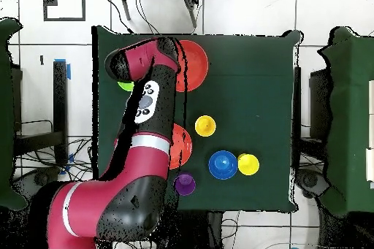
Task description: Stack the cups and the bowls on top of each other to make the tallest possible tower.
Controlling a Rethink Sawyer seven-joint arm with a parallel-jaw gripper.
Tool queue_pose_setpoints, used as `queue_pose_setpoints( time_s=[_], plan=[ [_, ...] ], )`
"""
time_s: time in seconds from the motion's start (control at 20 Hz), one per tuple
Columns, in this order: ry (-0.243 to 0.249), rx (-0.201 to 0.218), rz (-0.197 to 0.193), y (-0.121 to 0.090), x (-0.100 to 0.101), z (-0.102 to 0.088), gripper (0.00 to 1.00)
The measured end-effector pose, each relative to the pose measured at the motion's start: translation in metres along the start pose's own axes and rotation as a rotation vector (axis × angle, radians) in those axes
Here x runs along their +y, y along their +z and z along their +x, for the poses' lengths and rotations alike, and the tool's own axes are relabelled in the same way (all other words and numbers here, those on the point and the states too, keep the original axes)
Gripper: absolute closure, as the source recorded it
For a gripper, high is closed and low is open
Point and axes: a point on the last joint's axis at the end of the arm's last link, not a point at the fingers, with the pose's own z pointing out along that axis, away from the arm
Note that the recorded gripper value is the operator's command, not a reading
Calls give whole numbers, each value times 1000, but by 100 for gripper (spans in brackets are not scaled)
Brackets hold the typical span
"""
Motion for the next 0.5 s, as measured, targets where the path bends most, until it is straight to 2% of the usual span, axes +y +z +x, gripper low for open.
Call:
queue_pose_setpoints(
  time_s=[0.5],
  plan=[
    [79, 27, -73, -6, -1, -9, 0]
  ],
)
